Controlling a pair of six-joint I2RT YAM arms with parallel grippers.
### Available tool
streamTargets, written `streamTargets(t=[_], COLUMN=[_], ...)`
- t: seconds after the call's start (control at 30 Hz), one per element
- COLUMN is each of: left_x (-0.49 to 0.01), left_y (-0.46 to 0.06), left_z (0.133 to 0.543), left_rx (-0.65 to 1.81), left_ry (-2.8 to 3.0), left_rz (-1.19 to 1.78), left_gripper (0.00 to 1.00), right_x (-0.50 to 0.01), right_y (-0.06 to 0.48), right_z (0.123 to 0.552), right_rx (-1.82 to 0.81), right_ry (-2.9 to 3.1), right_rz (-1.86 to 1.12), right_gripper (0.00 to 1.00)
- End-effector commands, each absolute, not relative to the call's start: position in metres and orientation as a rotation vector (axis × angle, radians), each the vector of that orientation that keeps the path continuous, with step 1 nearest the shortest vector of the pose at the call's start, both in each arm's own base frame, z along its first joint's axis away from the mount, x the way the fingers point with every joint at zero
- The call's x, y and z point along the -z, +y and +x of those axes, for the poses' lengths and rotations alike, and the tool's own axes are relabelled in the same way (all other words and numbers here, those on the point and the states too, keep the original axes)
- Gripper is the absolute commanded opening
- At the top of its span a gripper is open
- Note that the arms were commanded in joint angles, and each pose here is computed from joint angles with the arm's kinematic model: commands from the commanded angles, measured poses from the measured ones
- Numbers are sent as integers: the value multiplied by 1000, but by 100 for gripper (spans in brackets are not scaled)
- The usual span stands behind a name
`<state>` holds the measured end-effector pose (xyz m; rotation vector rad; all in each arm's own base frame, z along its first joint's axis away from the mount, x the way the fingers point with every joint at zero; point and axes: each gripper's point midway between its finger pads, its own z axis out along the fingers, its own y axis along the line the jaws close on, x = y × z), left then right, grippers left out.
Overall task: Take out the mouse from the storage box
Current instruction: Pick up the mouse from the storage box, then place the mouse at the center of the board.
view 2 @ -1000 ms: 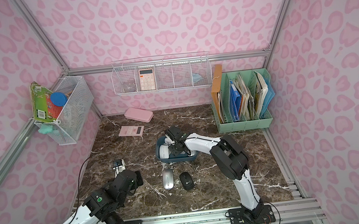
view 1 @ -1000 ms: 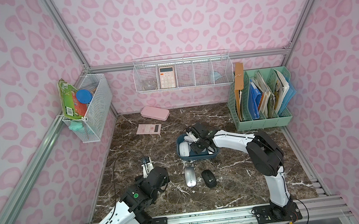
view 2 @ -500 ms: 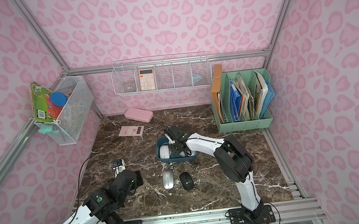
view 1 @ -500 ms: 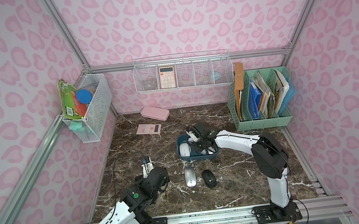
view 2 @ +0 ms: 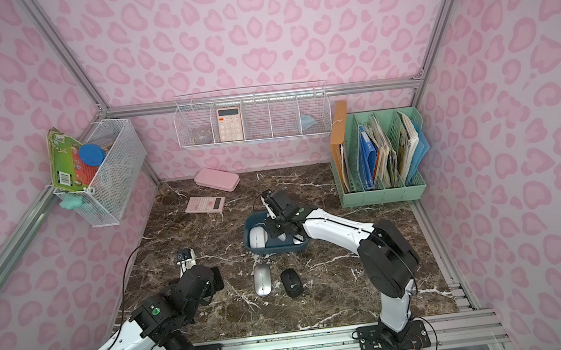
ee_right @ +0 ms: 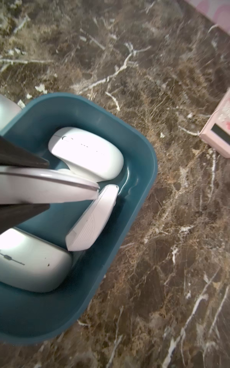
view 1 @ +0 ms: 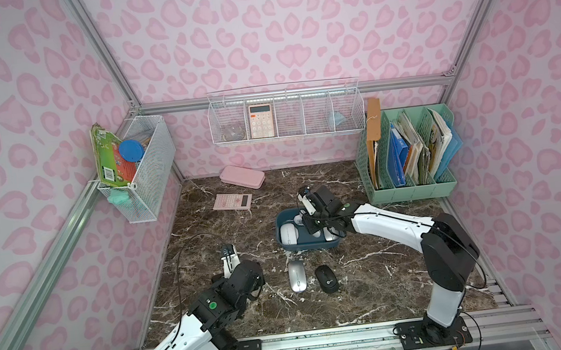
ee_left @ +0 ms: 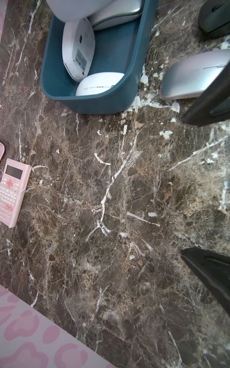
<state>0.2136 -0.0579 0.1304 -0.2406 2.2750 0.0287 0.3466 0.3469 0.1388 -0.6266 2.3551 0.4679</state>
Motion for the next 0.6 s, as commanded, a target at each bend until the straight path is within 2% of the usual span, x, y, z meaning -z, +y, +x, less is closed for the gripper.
streamTargets(t=[0.0, 0.27, 0.57], left_x=[-135, -138, -138], left_y=[-60, -61, -69], left_z=[217, 215, 215], left_rx=[-23, 29, 73], left_ry=[2258, 2234, 2236], left_rz=[-233, -227, -189], left_gripper=[99, 99, 99], right_x=[-159, -194, -170], right_y=[349, 329, 285], right_z=[343, 309, 253], right_rx=[-553, -605, -770], right_ry=[2325, 2331, 2327], right_rz=[-546, -475, -356], right_gripper=[27, 27, 26])
